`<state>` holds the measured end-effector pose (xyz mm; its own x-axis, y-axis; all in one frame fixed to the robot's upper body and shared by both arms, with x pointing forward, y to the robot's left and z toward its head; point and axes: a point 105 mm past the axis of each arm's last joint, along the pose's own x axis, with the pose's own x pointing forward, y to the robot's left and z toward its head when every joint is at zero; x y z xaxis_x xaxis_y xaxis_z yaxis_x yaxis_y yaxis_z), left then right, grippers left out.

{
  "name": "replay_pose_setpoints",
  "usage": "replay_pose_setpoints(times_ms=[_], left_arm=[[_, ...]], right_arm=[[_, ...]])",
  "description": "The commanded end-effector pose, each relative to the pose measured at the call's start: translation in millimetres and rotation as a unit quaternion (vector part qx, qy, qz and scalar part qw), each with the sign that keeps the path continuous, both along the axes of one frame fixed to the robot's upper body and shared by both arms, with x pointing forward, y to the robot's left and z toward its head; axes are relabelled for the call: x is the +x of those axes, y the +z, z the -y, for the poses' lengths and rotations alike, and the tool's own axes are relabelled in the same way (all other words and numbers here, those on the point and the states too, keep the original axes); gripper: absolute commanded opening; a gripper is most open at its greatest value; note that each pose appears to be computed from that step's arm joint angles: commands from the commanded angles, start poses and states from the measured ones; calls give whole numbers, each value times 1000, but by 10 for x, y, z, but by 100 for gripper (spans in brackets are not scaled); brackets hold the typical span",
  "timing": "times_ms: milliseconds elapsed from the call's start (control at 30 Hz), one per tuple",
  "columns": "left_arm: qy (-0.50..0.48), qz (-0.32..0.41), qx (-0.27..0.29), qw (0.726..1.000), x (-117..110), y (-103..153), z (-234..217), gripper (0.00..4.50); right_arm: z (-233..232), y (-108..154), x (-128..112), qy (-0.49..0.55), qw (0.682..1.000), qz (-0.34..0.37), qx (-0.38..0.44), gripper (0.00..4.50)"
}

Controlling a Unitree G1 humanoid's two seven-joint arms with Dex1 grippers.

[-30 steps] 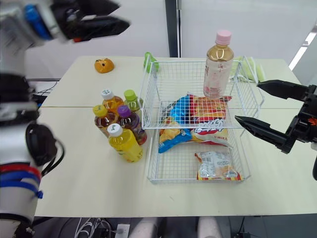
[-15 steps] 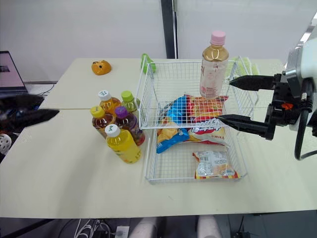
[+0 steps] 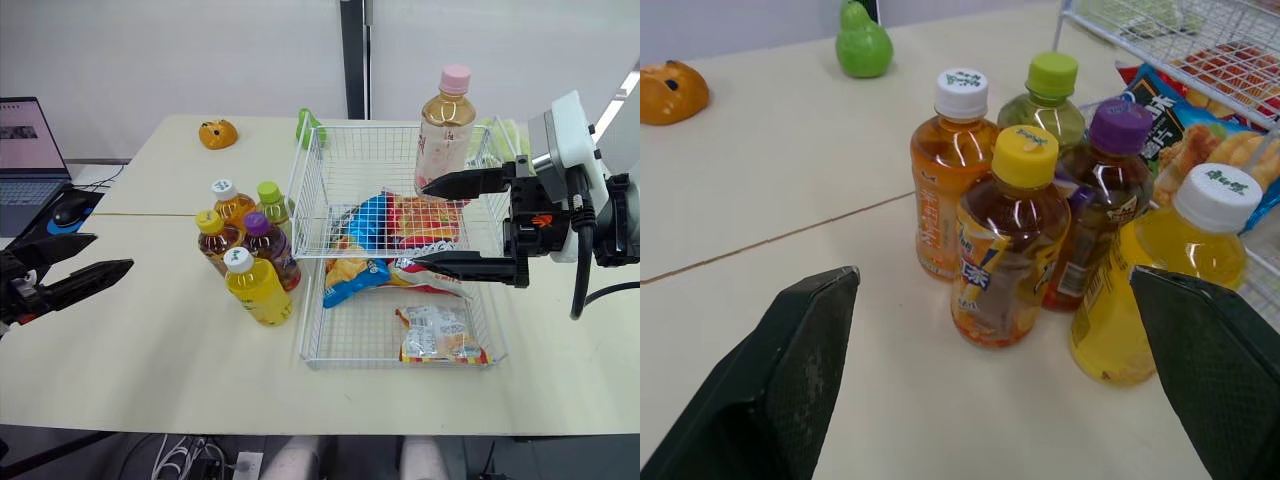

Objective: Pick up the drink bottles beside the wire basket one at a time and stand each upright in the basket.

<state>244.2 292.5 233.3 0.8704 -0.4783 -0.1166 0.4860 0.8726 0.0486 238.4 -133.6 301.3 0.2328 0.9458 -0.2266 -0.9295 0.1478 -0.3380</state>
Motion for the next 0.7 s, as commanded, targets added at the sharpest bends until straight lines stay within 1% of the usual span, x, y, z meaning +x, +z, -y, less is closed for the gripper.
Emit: replay_pose_setpoints(times_ms=[33, 133, 300, 467, 700], left_arm=[[-7, 32, -9, 999, 75, 104, 233, 448], [-8, 41, -16, 999, 154, 113, 372, 448], [23, 54, -10, 998, 379, 75, 552, 448], [54, 69, -22, 996, 586, 69, 664, 448], [78, 66, -28, 994, 727, -23, 728, 448]], right_arm=[[-14, 104, -48, 9, 1000, 27, -1, 450], [-7, 109, -54, 9, 1000, 27, -1, 450], [-2, 115, -58, 8, 999, 31, -1, 450], [0, 122, -72, 8, 999, 33, -2, 450], [-3, 126, -94, 6, 999, 33, -2, 450]])
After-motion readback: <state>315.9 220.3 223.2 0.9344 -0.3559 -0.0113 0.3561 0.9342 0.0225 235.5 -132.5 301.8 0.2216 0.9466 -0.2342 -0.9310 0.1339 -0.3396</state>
